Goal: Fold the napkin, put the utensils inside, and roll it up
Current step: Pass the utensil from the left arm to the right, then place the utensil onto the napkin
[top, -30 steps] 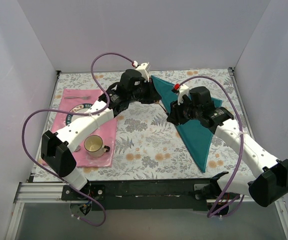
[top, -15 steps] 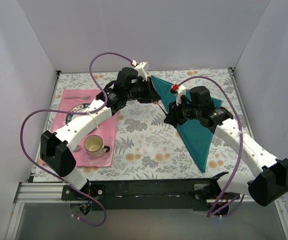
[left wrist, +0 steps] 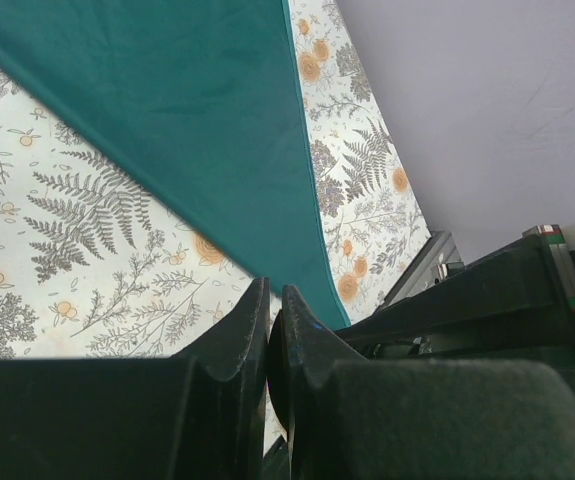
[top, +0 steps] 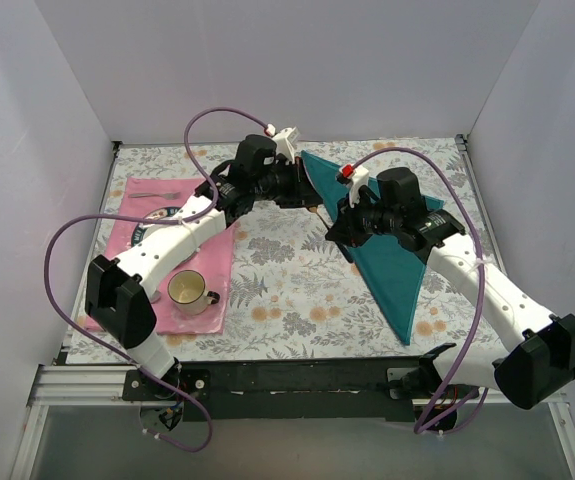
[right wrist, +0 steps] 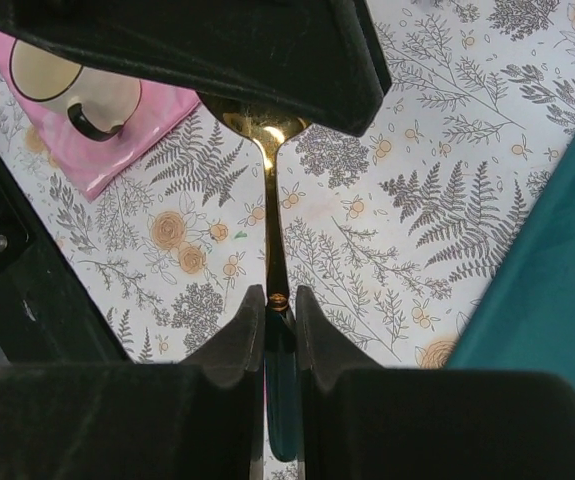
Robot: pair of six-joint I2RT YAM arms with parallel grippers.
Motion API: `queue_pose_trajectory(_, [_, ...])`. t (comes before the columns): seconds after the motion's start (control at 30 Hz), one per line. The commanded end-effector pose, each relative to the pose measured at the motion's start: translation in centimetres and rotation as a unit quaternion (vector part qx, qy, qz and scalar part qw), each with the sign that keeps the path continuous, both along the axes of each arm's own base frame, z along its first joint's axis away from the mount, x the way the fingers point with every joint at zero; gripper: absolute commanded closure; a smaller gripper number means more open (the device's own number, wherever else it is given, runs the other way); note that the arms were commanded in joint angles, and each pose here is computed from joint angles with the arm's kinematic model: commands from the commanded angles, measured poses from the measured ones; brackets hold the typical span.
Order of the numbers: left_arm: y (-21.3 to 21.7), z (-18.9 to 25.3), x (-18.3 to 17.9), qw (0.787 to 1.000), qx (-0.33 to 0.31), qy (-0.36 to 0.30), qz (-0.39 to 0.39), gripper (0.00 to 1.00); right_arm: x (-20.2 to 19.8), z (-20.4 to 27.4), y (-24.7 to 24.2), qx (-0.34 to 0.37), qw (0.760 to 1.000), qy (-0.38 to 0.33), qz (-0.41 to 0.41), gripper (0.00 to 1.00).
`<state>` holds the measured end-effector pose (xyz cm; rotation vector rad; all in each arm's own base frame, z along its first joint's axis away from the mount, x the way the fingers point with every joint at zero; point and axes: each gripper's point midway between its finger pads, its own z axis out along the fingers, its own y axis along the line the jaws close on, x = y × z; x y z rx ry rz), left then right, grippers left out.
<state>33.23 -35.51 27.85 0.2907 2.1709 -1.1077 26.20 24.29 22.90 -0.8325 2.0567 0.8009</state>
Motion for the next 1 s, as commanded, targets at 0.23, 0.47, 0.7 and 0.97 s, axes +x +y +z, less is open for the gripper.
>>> queue_pose_trajectory(0.23, [0.9,3.1,0.6,0.999,-0.053,0.011,-0.003,1.00,0.1,0.8,0.2,0.012,1.000,-0.014,0.004,0.95])
queue_pose_trajectory(0.47, [3.2,2.6,2.5,0.998,-0.030,0.016,0.050,0.34,1.7,0.9,-0.2,-0.003,0.999,-0.024,-0.033,0.99])
queue_pose_trajectory(0.7, [13.7,1.9,6.7,0.977,0.056,-0.013,0.205,0.02,6.5,-5.2,-6.5,-0.138,0.979,0.006,-0.147,0.99])
queue_pose_trajectory(0.97, [13.8,0.0,4.7,0.982,0.010,0.007,0.188,0.02,12.5,-10.2,-8.0,-0.229,0.949,0.092,-0.197,0.99])
